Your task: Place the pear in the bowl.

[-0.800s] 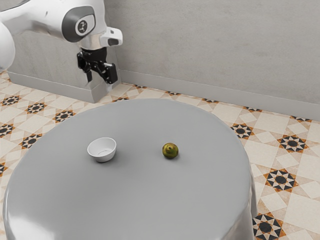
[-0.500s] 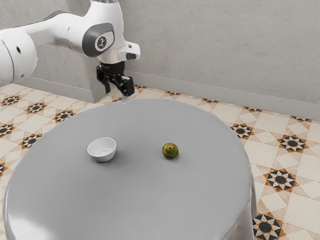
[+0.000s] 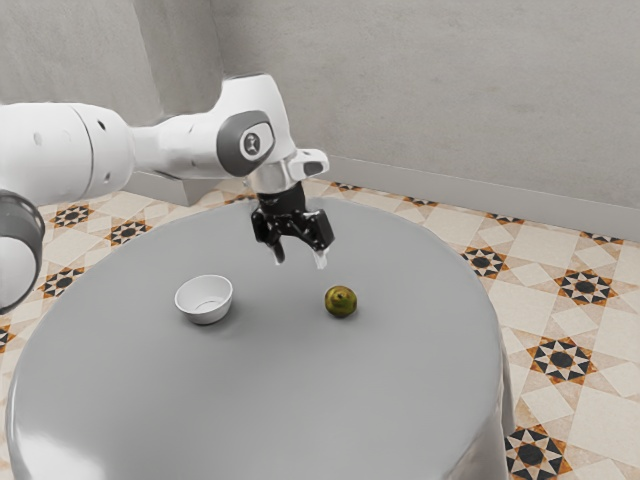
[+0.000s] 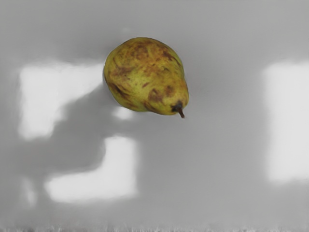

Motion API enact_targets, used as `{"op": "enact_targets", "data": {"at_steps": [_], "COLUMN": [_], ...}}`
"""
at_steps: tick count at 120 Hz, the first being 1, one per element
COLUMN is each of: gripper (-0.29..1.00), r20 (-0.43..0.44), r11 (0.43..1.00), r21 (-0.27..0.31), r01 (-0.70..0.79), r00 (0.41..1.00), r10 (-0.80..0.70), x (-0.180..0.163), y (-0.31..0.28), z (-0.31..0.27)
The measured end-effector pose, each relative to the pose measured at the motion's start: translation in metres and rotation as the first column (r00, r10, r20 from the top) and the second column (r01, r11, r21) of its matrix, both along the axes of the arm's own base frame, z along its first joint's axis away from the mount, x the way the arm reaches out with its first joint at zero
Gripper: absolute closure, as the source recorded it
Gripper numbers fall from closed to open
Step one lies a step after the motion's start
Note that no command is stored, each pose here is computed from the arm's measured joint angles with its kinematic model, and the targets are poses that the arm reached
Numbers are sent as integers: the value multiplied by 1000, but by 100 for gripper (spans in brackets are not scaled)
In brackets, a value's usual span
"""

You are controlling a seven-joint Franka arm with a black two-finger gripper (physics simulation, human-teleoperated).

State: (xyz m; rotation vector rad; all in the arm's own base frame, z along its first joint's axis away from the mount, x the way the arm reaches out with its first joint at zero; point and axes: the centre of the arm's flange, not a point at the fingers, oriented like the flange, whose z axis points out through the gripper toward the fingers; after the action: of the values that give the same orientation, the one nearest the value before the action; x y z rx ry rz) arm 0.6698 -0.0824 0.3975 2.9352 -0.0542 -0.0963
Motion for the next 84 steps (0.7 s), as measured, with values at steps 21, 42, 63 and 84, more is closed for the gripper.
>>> {"op": "enact_targets", "data": {"at_steps": [21, 42, 63, 84], "gripper": [0, 1, 4, 6], "r20": [-55, -34, 1, 53], "r11": [999, 997, 994, 991], "r21": [9, 35, 65, 94], "r01": [-49, -70, -83, -95], "r00": [997, 997, 997, 995], "r10": [50, 71, 83, 90], "x": [3, 16, 29, 39], "y": [-12, -24, -31, -31], "z": [-49, -69, -92, -107]}}
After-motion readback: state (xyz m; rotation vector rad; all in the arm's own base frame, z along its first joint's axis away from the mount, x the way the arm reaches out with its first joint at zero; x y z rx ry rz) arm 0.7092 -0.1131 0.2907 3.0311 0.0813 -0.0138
